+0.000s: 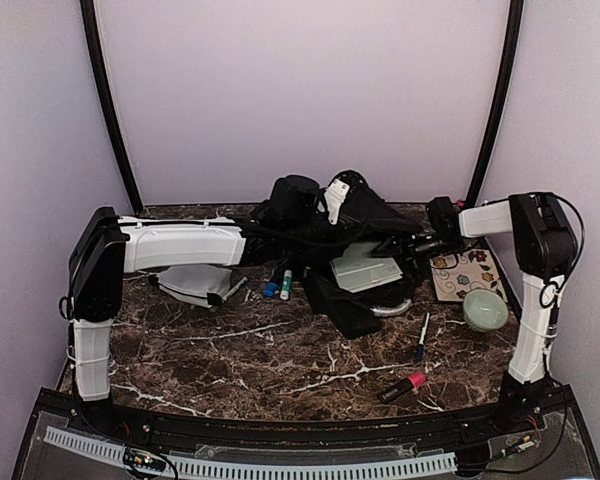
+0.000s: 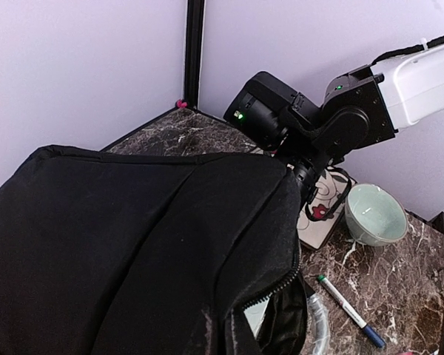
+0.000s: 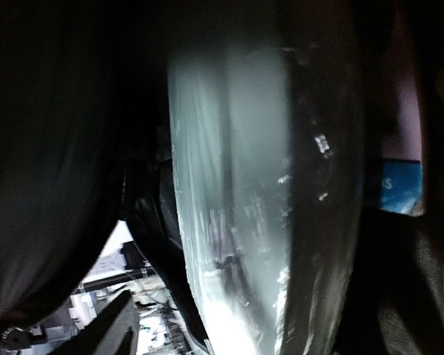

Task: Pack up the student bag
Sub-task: Place the book in the largest pocket of the bag.

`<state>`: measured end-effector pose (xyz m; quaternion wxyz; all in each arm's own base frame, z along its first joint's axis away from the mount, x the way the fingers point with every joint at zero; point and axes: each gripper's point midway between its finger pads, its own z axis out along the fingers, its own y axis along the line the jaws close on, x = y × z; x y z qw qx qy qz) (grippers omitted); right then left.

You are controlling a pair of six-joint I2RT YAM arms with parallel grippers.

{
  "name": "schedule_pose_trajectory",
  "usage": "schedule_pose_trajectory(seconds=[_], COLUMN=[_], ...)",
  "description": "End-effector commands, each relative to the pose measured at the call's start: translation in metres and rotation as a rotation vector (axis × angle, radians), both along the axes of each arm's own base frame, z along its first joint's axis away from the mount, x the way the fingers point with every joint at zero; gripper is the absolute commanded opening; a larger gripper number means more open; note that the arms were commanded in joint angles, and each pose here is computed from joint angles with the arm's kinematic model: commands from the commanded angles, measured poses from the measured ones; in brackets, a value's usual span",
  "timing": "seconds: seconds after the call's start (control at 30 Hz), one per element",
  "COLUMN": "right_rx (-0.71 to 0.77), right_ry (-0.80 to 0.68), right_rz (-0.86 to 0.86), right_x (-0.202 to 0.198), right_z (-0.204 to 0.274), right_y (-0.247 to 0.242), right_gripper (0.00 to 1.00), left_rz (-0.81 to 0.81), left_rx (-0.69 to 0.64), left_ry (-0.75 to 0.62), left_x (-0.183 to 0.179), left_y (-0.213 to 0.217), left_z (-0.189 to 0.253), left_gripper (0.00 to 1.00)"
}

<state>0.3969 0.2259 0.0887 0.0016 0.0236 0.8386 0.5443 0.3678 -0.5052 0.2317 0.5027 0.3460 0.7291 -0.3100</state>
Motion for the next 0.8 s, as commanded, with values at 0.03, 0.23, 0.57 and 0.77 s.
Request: schedule_pose_trajectory(seconds=[0.03,0.23,0.57,0.77], right_rx=[-0.143,-0.353,-0.412,-0.323], right_ry=[-0.227,-0.387,-0.494,-0.641], right_rz=[-0.023,0.040,0.160,0.178], right_x=[-0.001,-0.028,-0.069,-0.111], right_z=[0.038,0.037,0.039,0.078], right_y=[-0.018,-0.032,-0.040,-0.027], right_gripper=[0.76,0.85,0.89,0.69], left_rz=[0.015,0.063,0.067,0.078], left_rx=[-0.190,-0.178,-0.210,-0.217], left_ry=[-0.167,-0.160,-0.110,-0.101], left_x=[-0.013,-0.009,-0.005,-0.003], left_y=[0.015,0.025,0.026,0.029], left_z=[0.102,0.090,0.071,0.063], left_gripper=[0.00,0.00,0.00,0.00])
